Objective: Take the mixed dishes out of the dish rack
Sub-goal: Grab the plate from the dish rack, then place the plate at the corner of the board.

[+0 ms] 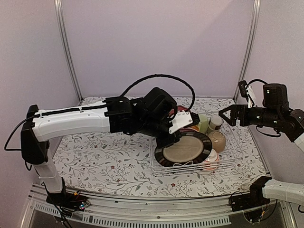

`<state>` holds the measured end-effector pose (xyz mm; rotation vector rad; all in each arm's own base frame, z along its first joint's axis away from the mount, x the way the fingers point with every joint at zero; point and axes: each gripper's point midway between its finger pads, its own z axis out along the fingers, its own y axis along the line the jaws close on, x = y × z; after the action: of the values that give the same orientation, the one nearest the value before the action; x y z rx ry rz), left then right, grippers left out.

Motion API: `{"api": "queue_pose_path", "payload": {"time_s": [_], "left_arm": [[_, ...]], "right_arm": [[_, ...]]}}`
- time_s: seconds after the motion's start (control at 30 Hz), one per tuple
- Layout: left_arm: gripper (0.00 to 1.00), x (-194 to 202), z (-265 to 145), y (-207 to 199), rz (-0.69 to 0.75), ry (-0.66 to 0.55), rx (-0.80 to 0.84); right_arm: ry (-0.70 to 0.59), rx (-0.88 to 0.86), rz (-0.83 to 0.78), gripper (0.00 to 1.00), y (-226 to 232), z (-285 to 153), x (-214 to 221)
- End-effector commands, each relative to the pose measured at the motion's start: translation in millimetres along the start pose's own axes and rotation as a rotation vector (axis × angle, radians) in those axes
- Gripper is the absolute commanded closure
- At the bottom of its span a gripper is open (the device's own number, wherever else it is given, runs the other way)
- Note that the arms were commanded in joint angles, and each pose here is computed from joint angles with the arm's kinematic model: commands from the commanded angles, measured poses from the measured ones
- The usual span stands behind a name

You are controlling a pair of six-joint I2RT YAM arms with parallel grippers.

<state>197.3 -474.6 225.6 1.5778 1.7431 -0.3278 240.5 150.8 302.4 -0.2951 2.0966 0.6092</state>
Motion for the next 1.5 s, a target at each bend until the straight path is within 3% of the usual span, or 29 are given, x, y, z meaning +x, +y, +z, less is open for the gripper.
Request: {"api": "queue_pose_path", "payload": {"time_s": [0.0, 0.33, 0.63, 0.77, 1.03, 1.2, 1.47], "left_arm": [[1.0, -71, -64, 16, -0.002, -0.272, -0.064], [1.0, -92, -116, 52, -0.103, -0.399, -0.091], [1.0, -81, -186, 130, -0.438, -0.565, -0.128], [1.0, -43, -218, 193, -0.703, -0.614, -0.225], [1.0, 60, -265, 270, -1.102, -0.731, -0.438], [1.0, 135, -280, 299, -1.352, -0.744, -0.614], [1.0, 244, -266, 310, -1.682, -0.751, -0.699]], "right_arm": [[0.003, 0.014, 0.016, 0.01, -5, 6, 1], [-0.002, 0.018, 0.025, 0.01, -6, 7, -1], [-0.007, 0.018, 0.028, 0.01, -6, 7, -3], [-0.001, 0.011, 0.029, 0.01, -6, 11, -2], [0.005, -0.001, 0.03, 0.01, -5, 15, -1], [0.013, -0.01, 0.032, 0.01, -3, 17, 0], [0.019, -0.028, 0.046, 0.01, -1, 19, 3]]}}
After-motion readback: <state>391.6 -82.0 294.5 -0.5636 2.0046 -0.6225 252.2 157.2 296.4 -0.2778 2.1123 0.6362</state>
